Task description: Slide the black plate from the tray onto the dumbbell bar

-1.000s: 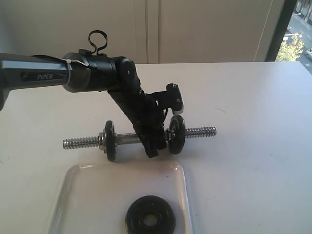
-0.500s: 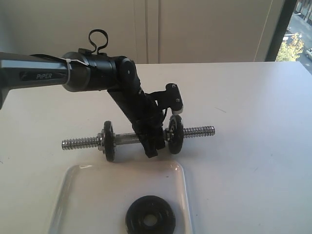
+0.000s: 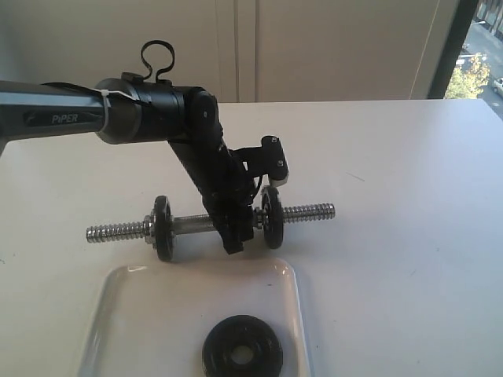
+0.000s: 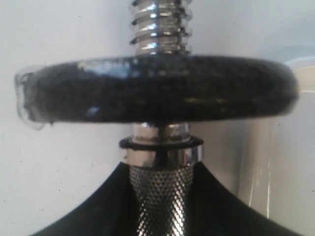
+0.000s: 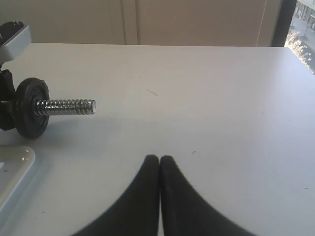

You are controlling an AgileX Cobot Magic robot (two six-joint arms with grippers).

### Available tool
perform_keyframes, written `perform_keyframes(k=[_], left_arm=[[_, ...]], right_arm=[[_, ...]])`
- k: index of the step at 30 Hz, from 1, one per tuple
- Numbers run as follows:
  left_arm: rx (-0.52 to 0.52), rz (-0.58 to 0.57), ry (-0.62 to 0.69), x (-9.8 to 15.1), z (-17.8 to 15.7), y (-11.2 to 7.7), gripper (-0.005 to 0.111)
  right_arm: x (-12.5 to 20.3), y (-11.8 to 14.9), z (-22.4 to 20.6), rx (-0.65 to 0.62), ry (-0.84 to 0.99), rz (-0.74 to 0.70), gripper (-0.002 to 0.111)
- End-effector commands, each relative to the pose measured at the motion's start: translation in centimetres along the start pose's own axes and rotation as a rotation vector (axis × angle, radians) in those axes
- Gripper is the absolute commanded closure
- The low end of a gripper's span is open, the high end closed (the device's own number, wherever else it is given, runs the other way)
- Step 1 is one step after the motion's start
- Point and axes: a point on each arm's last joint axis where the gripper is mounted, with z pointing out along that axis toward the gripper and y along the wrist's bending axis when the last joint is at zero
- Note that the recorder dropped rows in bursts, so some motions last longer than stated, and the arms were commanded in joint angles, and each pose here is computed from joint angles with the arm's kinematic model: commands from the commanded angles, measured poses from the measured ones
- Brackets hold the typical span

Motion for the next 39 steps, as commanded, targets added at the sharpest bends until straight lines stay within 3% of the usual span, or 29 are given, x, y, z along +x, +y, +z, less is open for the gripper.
perform_keyframes(k=[1,12,20,39], left_arm=[[-0.02,-0.029,-0.04,-0.7,-2.4,0.0,0.107],[-0.071,-0.019,-0.067,-1.3,-5.3,0.0,0.107],[-0.079,-0.037,0.018,-0.5,-5.3,0.0,0.107],[-0.078,-0.111,0.017,-0.5,-5.3,0.0,0.107]], right_arm=[[0.0,0.0,0.0,-0.004,-0.012,-0.002,0.108],[0.0,0.0,0.0,-0.004,-0.012,-0.002,0.108],[0.0,0.0,0.0,-0.004,-0.012,-0.002,0.108],[0.0,0.0,0.0,-0.004,-0.012,-0.002,0.108]])
